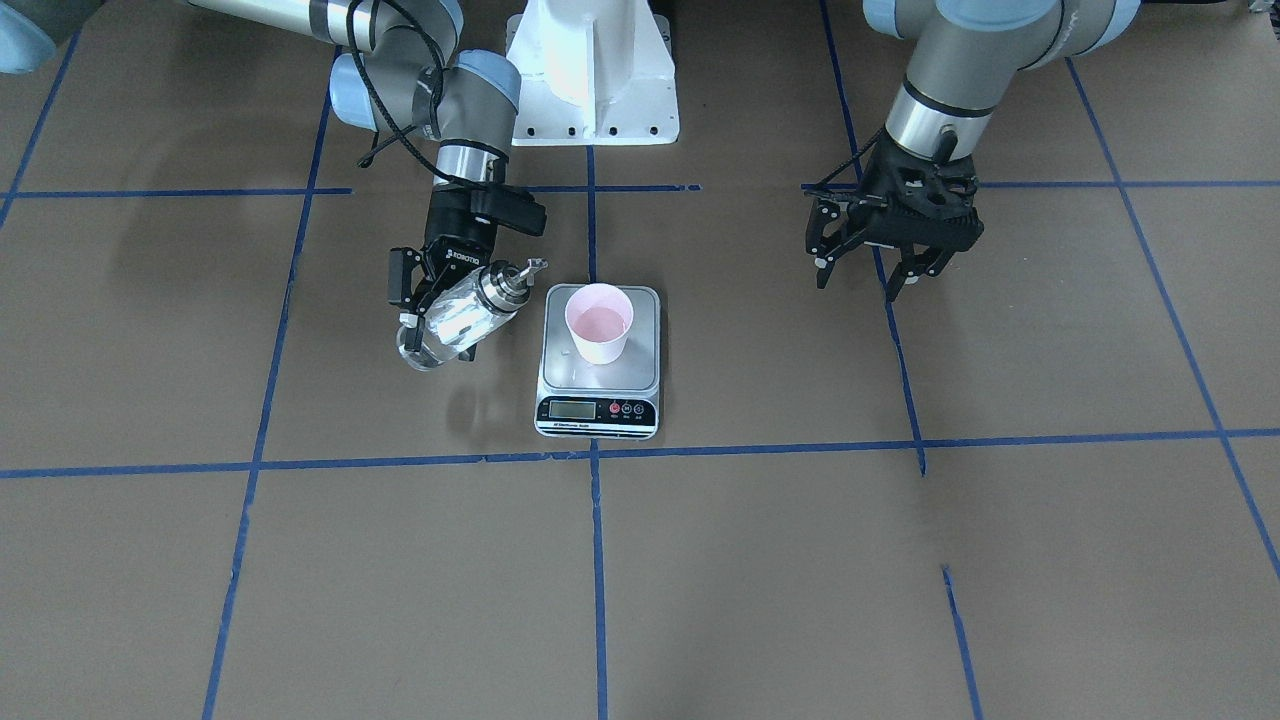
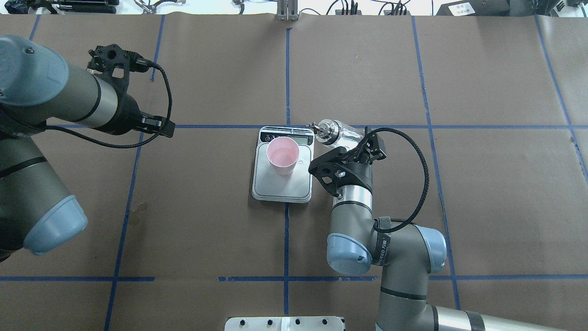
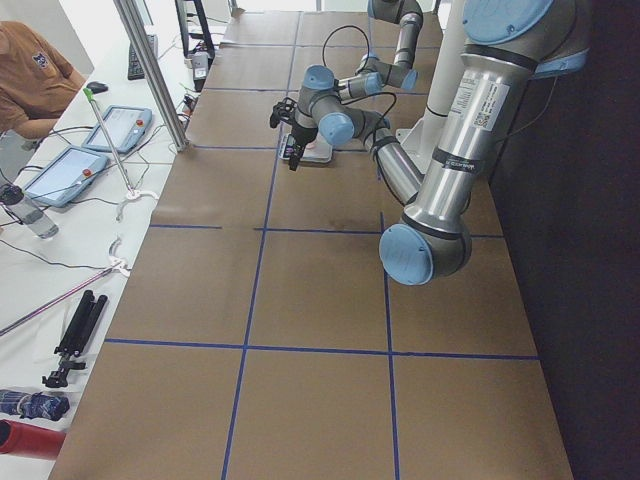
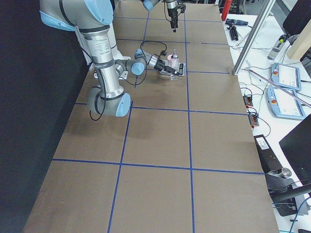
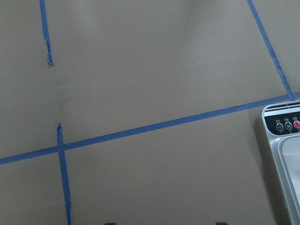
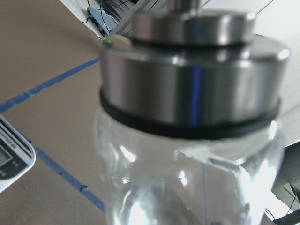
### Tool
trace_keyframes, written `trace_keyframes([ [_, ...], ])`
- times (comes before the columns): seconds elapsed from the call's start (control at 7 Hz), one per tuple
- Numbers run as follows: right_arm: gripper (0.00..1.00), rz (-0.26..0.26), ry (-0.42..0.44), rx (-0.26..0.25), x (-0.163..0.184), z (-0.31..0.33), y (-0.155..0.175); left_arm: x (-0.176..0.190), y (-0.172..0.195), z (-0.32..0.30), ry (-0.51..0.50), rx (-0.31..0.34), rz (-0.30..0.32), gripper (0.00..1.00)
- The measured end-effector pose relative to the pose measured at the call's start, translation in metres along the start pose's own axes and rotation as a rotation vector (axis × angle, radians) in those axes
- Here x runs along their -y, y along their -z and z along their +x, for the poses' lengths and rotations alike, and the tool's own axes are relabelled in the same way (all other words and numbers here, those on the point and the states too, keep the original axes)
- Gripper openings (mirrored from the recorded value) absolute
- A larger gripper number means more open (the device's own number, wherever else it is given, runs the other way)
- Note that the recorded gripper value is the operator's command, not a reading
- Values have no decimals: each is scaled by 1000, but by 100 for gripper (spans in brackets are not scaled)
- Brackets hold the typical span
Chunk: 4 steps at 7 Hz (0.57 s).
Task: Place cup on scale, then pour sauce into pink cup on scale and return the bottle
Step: 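Position the bottle spout above the pink cup with the right gripper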
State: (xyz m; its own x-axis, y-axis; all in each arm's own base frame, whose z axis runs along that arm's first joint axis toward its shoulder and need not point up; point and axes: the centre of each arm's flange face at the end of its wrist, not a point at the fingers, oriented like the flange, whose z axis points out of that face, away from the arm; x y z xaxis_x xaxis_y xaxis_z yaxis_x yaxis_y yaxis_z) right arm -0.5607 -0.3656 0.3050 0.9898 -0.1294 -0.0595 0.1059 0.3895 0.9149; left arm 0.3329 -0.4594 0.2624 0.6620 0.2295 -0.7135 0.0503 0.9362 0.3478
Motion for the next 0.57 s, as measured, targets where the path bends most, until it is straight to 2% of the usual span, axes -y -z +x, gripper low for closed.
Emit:
trace_keyframes([
  [0.57,0,-12,191,-58,12,-5,2,0,1,0,-3,-1,0,80],
])
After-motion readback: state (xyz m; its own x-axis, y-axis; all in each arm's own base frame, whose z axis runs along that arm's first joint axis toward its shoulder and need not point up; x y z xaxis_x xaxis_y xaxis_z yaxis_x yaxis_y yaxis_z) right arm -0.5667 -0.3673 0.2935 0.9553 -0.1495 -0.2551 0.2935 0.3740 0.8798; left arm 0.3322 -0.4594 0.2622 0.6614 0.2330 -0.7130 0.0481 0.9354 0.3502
